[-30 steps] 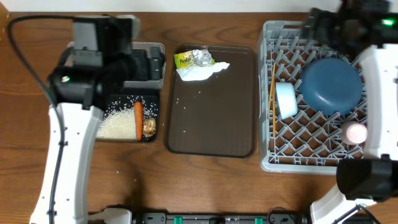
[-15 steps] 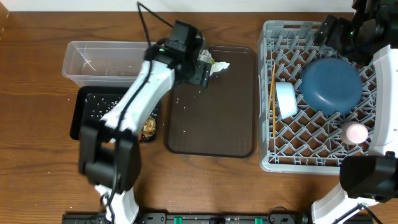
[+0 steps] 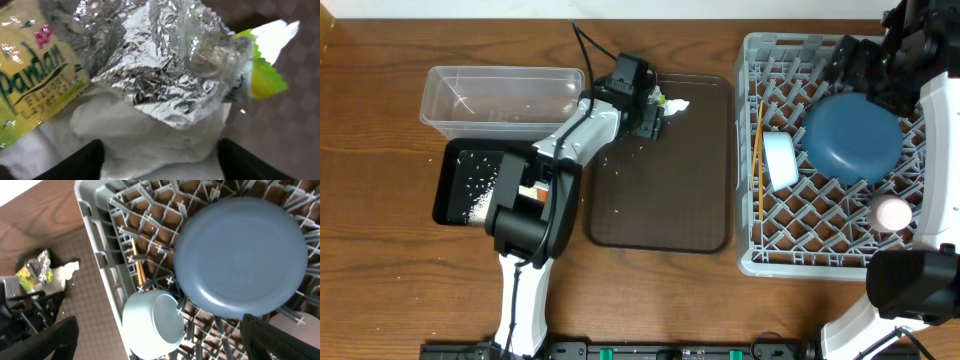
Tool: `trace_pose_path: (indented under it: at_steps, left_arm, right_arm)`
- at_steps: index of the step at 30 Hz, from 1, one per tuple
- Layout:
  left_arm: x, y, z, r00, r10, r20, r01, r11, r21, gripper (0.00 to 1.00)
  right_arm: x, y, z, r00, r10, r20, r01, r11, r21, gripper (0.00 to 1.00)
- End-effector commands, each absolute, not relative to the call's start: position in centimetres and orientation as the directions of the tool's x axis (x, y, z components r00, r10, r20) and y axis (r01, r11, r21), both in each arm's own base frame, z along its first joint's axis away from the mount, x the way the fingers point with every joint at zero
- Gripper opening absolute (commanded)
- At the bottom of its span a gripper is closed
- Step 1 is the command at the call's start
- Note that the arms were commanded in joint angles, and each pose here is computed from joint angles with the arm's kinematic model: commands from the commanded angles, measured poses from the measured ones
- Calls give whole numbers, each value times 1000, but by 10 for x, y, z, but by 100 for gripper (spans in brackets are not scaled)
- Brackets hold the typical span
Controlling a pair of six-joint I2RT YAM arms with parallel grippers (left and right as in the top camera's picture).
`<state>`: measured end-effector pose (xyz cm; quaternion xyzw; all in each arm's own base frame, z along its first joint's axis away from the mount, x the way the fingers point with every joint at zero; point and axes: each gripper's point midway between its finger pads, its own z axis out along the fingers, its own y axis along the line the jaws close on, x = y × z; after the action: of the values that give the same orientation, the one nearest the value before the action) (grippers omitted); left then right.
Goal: Sort waste into correct bins and load items into the dishwasher rack
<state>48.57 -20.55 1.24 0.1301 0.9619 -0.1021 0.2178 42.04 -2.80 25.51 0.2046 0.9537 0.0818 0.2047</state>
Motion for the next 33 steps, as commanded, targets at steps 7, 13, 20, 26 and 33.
trace_pose_path:
  at_steps: [7,13,20,26,33]
  left_arm:
    - [480,-197,-7,-894,211,-397,274,956,-109,11]
    - [463,-202,33,-896,221,-386,294,945,-142,6]
    - [435,-175,139,-862,205,-464,271,960,-78,6]
    - [447,-101,208,-772,190,-606,75,975,210,6]
    - [472,-20,195,-791,96,-604,-107,951,291,6]
  right_arm:
    - [407,-31,248,-848,433,-305,385,899,207,99]
    - [408,-31,248,-849,424,-313,375,904,206,99]
    - [411,-32,249,-846,424,-324,373,904,209,99]
    - [417,-32,252,-837,423,-347,368,904,216,99]
    - [421,-33,254,-831,423,-362,364,905,221,99]
